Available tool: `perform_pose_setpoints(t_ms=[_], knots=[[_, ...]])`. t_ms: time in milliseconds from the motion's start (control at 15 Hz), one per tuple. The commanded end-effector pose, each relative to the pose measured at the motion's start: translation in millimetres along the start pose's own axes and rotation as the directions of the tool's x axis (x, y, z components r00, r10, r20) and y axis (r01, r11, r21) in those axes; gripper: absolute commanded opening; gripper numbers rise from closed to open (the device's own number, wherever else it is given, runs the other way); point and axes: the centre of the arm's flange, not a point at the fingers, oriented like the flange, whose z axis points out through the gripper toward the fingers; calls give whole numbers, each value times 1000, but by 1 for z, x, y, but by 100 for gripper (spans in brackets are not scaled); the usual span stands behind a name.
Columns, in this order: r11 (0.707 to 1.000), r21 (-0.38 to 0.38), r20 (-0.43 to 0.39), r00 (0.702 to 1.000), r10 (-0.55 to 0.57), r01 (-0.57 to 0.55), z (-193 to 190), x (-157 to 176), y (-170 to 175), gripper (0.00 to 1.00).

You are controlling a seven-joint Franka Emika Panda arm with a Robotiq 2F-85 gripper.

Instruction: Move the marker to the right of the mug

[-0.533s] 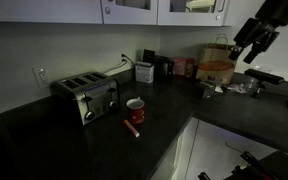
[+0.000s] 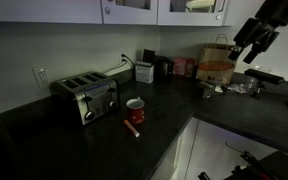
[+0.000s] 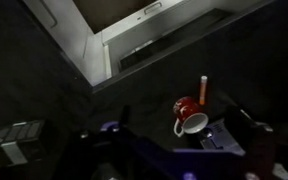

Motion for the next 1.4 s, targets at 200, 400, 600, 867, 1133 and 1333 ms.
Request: perform_pose_setpoints(t_ms=[200, 400, 600, 867, 1133, 1333], knots=[[989, -151, 73, 997, 10, 2, 59, 61, -45, 100], [980, -190, 139, 990, -26, 52, 120, 93, -82, 100], [980, -176, 200, 978, -55, 91, 174, 114, -112, 100], [983, -130, 262, 961, -92, 130, 244, 141, -141, 100], [989, -84, 210, 972, -102, 122, 315, 157, -164, 100], [987, -64, 177, 976, -131, 144, 360, 163, -178, 100]])
